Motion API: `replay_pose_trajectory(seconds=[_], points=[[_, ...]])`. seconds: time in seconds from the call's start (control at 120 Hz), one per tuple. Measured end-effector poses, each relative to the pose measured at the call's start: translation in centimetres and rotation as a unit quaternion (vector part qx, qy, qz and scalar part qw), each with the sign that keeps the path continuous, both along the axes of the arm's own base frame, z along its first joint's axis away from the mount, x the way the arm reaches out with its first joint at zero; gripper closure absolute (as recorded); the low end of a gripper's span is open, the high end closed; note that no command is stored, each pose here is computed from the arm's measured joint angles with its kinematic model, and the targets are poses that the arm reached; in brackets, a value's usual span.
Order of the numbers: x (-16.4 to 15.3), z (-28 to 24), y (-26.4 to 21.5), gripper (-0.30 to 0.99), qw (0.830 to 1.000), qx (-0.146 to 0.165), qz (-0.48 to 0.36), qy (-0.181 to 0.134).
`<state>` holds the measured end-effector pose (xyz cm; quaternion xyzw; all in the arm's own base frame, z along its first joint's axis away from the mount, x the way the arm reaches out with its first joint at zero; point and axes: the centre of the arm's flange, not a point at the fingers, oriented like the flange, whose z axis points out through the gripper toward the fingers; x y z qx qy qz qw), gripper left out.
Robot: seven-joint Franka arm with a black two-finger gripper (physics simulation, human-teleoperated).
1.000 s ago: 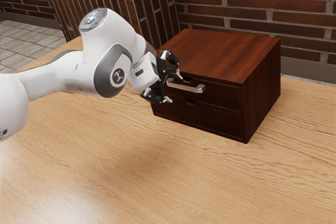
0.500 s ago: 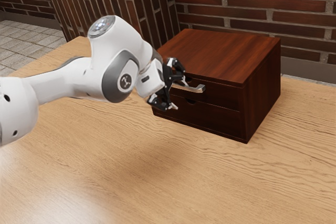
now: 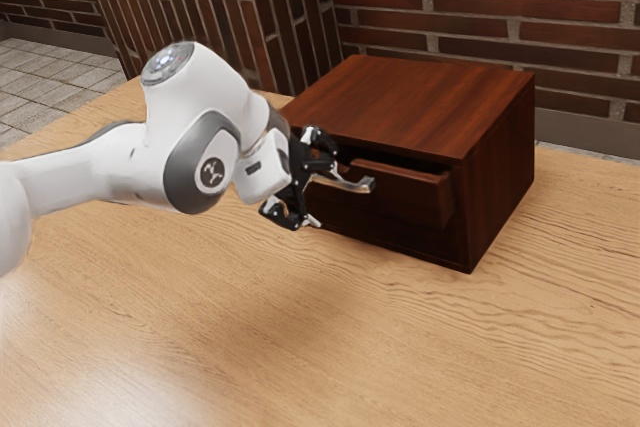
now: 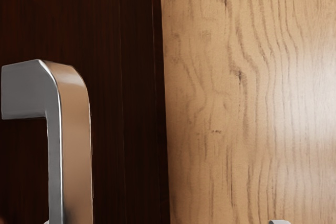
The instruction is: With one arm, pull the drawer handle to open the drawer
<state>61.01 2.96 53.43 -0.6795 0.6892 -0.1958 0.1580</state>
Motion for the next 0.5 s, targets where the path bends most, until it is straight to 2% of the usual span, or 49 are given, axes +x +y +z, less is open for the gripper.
replay_pose_trajectory(seconds=[0.275, 0.367, 0.5], points=[[-2.7, 0.0, -0.9, 0.21, 1.000, 0.005, -0.013, 0.007], [-3.9, 0.0, -2.7, 0.26, 1.000, 0.004, -0.030, 0.008], [-5.1, 0.1, -2.7, 0.28, 0.999, 0.003, -0.031, 0.009]])
